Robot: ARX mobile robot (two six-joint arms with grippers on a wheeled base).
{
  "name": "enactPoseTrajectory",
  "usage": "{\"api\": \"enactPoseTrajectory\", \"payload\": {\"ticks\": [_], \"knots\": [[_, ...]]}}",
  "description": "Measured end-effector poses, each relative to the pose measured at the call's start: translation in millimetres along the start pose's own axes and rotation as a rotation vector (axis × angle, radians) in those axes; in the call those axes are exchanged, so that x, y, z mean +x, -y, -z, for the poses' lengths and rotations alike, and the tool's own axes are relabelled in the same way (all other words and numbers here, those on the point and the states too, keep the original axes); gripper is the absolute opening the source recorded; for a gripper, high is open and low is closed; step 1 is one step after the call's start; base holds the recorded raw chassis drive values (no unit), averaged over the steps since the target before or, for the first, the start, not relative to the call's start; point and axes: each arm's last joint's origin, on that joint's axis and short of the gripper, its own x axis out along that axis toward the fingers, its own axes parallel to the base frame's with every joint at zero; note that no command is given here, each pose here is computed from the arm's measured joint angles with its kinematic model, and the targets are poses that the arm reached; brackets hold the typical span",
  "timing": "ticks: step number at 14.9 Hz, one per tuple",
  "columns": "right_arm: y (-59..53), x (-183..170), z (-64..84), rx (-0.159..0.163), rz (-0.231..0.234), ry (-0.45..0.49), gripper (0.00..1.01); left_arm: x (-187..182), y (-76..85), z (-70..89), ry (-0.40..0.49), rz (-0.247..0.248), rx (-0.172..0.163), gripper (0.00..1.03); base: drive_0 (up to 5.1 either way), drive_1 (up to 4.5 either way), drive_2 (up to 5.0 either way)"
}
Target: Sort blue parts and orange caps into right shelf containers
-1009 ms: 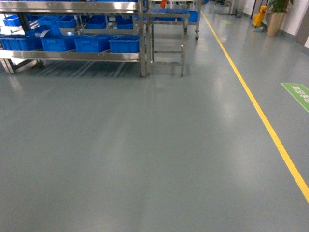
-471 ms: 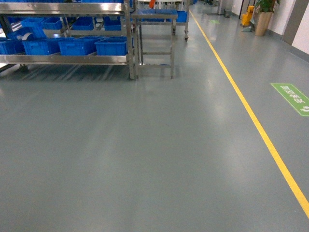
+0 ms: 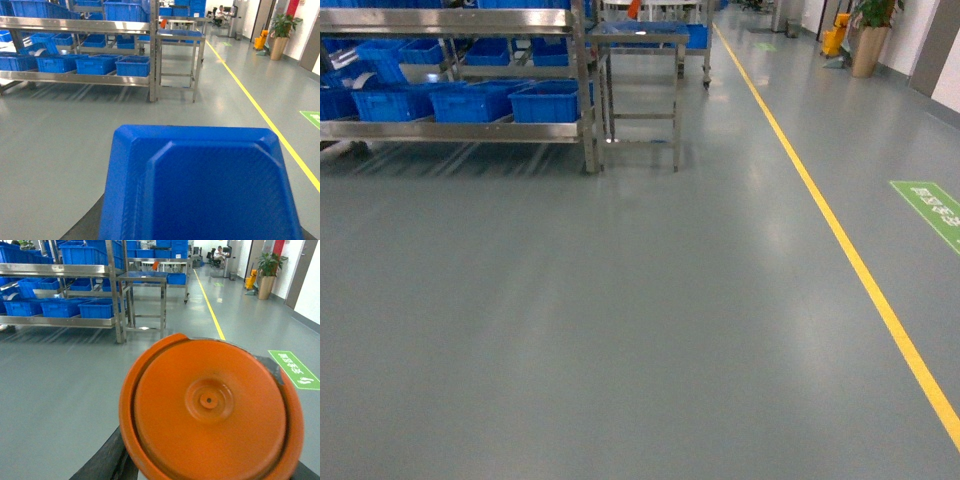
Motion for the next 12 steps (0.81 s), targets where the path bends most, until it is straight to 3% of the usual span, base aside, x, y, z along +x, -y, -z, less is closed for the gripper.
{"api": "enactPoseTrajectory", "payload": {"ticks": [12], "knots": [[0.0, 0.0, 0.1, 0.0, 0.0, -0.001, 0.45, 0.0, 0.0, -0.1, 0.002, 0.0, 0.0, 0.42, 0.0, 4.19, -4.3]]}}
